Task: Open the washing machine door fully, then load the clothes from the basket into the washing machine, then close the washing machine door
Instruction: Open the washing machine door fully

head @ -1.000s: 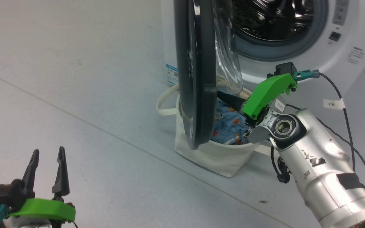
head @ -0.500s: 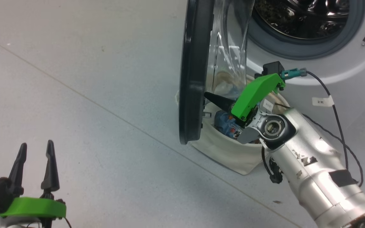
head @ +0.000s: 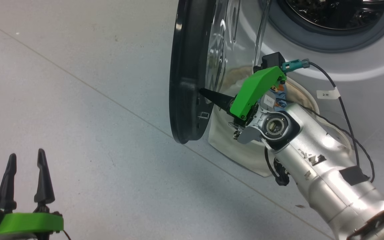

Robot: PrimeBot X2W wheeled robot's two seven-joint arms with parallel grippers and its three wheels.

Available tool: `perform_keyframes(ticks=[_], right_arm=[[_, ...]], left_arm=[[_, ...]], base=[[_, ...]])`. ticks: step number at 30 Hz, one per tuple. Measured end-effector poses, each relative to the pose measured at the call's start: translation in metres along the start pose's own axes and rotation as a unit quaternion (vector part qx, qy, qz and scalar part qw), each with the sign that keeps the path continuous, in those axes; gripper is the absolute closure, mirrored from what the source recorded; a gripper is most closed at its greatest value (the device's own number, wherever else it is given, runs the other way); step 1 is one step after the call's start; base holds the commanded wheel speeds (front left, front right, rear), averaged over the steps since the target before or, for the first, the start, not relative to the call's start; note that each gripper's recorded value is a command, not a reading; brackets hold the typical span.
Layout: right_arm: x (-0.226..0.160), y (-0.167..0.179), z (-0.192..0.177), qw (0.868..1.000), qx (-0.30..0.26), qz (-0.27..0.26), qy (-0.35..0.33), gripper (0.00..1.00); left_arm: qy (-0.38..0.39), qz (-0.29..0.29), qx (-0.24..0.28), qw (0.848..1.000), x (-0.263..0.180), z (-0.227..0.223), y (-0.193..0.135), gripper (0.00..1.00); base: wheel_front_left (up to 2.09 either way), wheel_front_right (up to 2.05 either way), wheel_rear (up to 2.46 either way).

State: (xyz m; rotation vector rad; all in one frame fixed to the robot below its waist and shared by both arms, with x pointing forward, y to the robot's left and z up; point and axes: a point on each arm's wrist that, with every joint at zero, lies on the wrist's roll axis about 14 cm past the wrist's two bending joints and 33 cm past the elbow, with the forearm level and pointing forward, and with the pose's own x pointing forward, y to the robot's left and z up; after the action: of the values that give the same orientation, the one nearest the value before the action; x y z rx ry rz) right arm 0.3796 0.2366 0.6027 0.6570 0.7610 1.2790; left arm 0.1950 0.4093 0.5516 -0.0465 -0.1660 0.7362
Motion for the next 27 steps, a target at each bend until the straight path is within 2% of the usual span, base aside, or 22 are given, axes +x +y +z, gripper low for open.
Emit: perform_keyframes(ticks=[12,13,14,22,27], right_arm=[[0.001,0.009,0.005,1.0,-0.002,0.007,-0.019,1.0],[0.0,0.011,0.007,1.0,-0.005,0.009,-0.023,0.25],[-0.001,0.013,0.009,1.0,-0.008,0.012,-0.028,0.0],[-0.033,0.011,0.021,0.995,-0.03,0.002,-0.095,0.0],[-0.066,0.012,0.028,0.985,-0.05,-0.005,-0.165,0.0]], left_arm=[[0.002,0.001,-0.001,1.0,-0.004,-0.002,0.003,0.0],[0.003,0.0,-0.001,1.0,-0.004,-0.002,0.002,0.0],[0.003,-0.001,-0.003,1.0,-0.004,-0.002,0.002,0.0],[-0.007,-0.012,-0.011,1.0,-0.004,0.002,0.002,0.0],[-0.007,-0.033,-0.02,0.999,-0.005,0.0,-0.009,0.0]], base=[[0.0,0.0,0.0],[0.0,0.0,0.0],[0.0,0.0,0.0],[0.0,0.0,0.0],[0.0,0.0,0.0]])
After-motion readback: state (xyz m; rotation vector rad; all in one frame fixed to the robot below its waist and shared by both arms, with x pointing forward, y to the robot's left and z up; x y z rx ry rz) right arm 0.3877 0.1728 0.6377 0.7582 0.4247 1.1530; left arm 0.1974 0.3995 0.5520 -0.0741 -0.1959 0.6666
